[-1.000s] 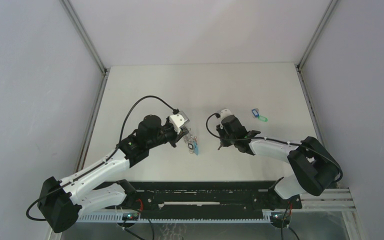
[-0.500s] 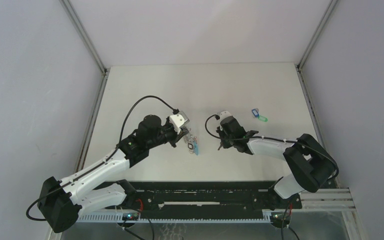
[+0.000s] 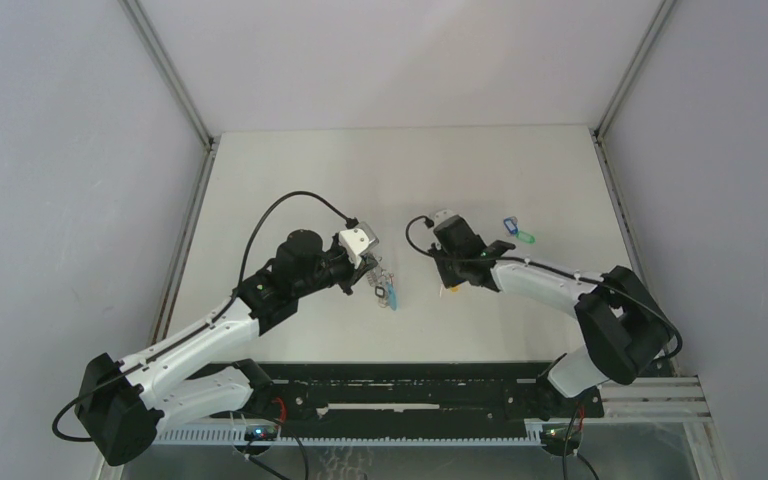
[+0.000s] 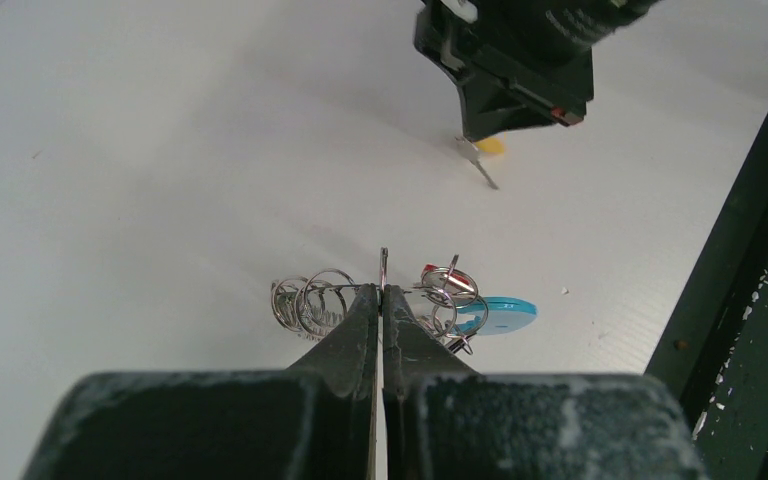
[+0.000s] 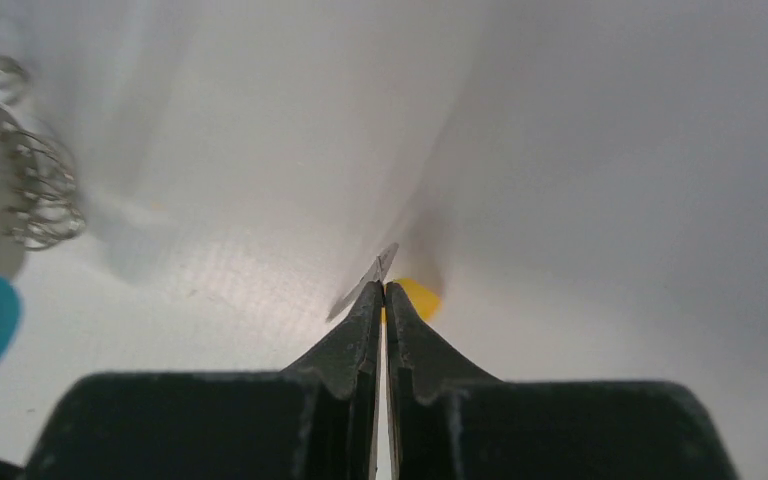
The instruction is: Put the keys on the keyring
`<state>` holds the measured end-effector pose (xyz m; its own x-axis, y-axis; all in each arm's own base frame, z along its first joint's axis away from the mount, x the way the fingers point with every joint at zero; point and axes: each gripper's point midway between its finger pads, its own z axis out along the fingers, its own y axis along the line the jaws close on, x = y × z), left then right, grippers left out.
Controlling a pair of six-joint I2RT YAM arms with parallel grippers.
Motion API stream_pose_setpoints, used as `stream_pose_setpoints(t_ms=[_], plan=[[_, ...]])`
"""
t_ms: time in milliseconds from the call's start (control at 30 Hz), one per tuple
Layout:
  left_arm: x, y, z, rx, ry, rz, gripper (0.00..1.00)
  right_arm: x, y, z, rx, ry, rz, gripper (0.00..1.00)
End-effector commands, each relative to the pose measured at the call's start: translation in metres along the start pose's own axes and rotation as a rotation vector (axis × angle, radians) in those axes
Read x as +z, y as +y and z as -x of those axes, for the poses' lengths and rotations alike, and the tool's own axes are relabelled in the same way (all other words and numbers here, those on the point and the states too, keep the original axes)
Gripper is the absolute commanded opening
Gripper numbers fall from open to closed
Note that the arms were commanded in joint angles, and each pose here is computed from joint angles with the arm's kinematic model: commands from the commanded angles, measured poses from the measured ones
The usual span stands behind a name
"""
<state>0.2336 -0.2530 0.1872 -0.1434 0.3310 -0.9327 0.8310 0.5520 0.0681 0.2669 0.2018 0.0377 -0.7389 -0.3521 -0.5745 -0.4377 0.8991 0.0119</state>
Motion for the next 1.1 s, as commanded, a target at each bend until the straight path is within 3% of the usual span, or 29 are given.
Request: stream_pose_setpoints(t_ms=[0, 133, 367, 533, 733, 1067], plan=[[-0.002, 0.001, 0.025, 0.035, -0.076, 0.002, 0.0, -0.027, -0.001, 0.007, -0.017, 0.156, 0.01, 0.0], [-0.003, 0.002, 0.025, 0.036, -0.075, 0.003, 0.0, -0.039, -0.007, -0.021, -0.059, 0.413, -0.016, 0.0], [-0.003, 0.002, 0.025, 0.036, -0.075, 0.006, 0.0, -0.05, -0.013, -0.033, -0.104, 0.543, -0.039, 0.0], [-0.003, 0.002, 0.025, 0.037, -0.076, 0.004, 0.0, -0.051, -0.011, -0.022, -0.128, 0.554, -0.013, 0.0], [-0.002, 0.001, 0.024, 0.037, -0.073, 0.002, 0.0, -0.029, -0.01, -0.024, -0.189, 0.654, -0.003, 0.0], [-0.001, 0.002, 0.023, 0.04, -0.068, 0.002, 0.0, 0.005, 0.0, -0.004, -0.225, 0.651, 0.029, 0.0]])
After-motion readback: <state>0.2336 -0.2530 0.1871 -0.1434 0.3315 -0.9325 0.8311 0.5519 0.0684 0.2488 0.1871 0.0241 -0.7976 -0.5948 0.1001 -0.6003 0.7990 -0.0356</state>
